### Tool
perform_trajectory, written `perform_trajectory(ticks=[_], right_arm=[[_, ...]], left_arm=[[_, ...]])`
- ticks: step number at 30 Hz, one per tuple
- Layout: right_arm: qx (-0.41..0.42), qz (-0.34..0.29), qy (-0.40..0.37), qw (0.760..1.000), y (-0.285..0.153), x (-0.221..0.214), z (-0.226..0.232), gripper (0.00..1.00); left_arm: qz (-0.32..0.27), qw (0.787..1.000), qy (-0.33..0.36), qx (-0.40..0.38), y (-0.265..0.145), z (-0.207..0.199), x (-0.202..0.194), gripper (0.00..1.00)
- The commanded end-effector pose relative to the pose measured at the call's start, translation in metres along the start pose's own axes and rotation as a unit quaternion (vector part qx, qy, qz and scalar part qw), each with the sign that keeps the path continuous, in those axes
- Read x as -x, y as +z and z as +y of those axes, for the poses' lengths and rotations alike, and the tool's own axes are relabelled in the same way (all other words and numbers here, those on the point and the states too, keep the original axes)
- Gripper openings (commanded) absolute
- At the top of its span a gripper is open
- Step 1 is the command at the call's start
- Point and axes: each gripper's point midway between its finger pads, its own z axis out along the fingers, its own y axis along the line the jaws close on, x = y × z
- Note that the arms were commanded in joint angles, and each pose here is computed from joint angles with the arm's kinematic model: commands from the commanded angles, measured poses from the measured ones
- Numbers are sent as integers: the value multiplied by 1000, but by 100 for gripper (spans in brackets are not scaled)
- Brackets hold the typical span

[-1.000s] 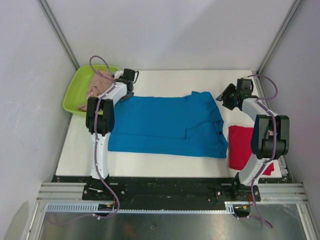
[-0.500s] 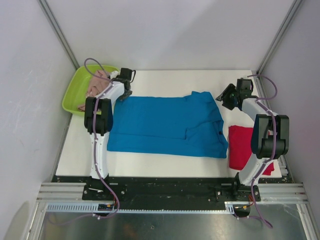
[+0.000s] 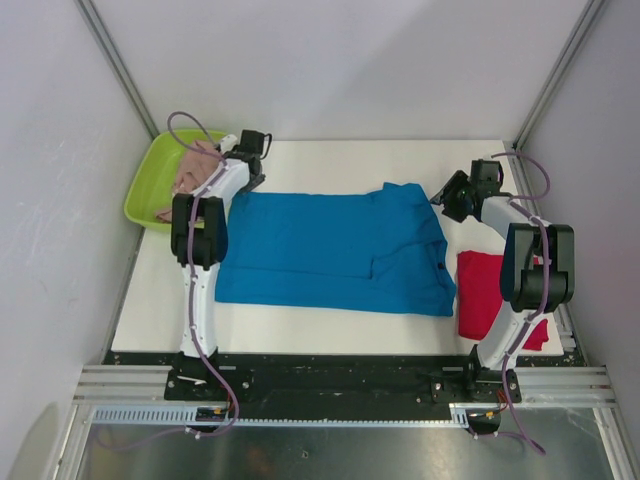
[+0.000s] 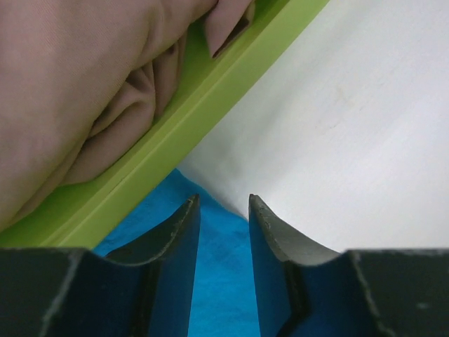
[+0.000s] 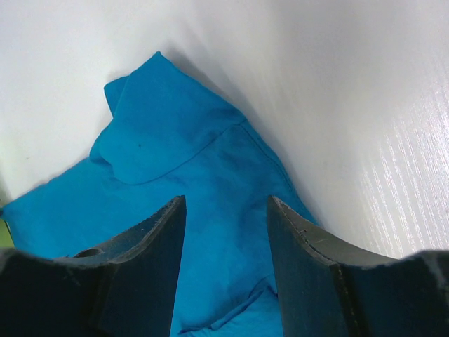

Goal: Fold and stack the t-shirts
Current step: Grap the side of the flattened tshirt furthest away from the robot with both arms

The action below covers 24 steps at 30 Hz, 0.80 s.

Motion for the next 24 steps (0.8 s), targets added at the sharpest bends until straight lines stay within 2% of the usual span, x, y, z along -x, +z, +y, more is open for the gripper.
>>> perform_trajectory(ticks=[1, 7, 14, 24], right_arm=[[23, -20, -8, 1000, 1, 17, 14, 54], [22, -17, -4, 1000, 2, 17, 12, 53], [26, -17, -1, 1000, 7, 20, 11, 53], [13, -37, -67, 997, 46, 54, 22, 56]], left_arm=[[0, 1000, -23, 7, 8, -2, -2, 38], [14, 999, -33, 5, 13, 0, -7, 33], [33, 999, -38, -3, 15, -1, -15, 2], [24, 999, -17, -21, -7, -5, -4, 0]])
